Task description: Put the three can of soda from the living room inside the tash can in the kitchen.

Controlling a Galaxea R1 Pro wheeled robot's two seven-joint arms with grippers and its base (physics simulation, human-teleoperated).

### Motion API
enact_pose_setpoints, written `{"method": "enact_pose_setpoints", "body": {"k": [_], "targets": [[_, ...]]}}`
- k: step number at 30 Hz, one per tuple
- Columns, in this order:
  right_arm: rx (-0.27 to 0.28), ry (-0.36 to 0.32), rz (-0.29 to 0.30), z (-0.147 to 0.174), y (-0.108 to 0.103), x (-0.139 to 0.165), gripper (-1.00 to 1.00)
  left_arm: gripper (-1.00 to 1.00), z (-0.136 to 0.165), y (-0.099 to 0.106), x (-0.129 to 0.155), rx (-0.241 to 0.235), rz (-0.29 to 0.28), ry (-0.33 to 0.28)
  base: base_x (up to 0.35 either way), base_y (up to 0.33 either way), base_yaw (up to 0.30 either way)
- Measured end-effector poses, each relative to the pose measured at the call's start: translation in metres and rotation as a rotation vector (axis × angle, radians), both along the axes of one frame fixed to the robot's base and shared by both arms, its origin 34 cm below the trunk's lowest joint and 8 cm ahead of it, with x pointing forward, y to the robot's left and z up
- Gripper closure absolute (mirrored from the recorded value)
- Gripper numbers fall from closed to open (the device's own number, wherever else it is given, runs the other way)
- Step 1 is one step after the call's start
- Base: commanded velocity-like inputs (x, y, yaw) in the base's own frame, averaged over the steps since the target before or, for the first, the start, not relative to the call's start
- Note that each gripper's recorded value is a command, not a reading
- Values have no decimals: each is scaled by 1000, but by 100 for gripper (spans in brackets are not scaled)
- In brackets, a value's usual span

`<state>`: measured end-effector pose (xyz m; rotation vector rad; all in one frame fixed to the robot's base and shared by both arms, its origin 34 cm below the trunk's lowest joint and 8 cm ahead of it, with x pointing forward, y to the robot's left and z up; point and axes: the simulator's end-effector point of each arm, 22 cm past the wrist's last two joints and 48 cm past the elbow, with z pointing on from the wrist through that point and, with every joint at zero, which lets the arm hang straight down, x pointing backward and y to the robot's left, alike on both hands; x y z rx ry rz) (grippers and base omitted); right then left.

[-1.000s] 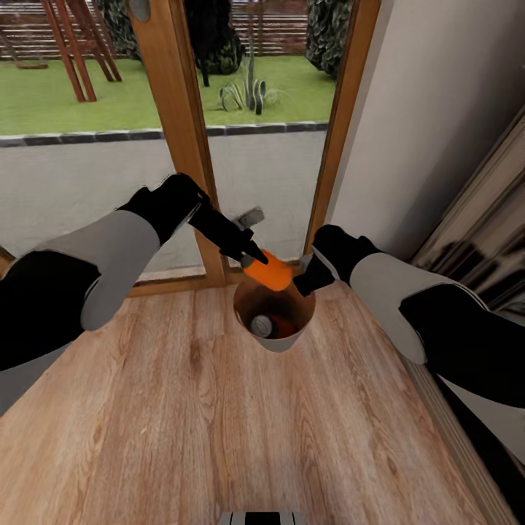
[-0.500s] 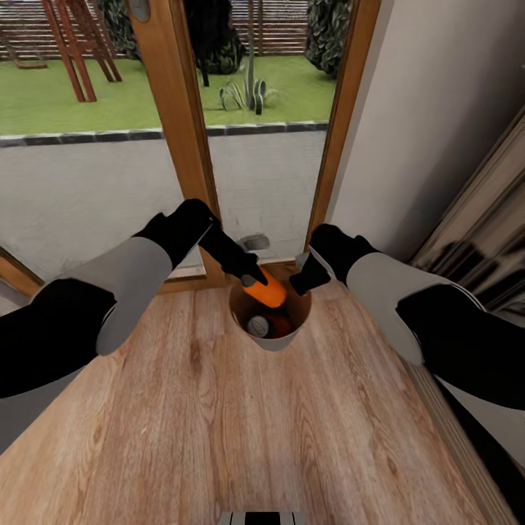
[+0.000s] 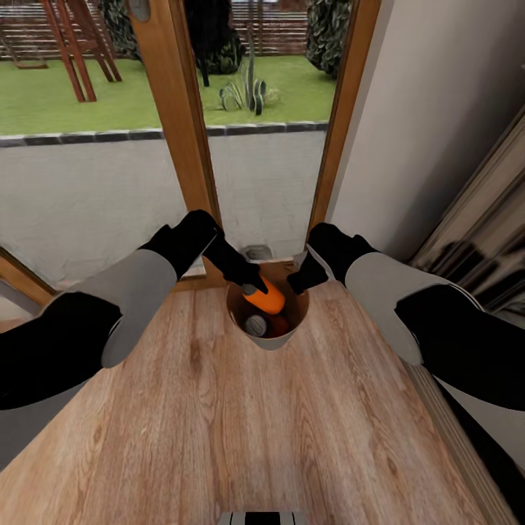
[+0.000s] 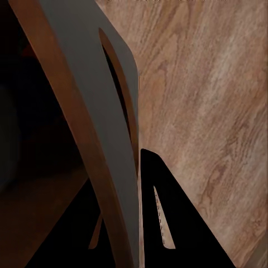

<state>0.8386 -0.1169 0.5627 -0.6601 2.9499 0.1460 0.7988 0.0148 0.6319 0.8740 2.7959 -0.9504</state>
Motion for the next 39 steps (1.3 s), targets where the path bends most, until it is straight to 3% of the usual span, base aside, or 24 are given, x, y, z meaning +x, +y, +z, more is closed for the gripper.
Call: {"method": "enact_pose_setpoints", "body": {"k": [5,18,19,39], "targets": [[28,7,-11,1,6,-1,100,100,-7,0,-5,2,-2,7,0,0,0],[26,6,-10,1,6,-1,100,100,-9,-1,-7,2,-3,9,0,0,0],[25,6,-9,1,5,-1,100,-100,-9,-1,-7,2,-3,9,0,0,0],[21,4,-8,1,4,-1,100,-100,-19,5,-10,18,4,16,0,0,0]]}}
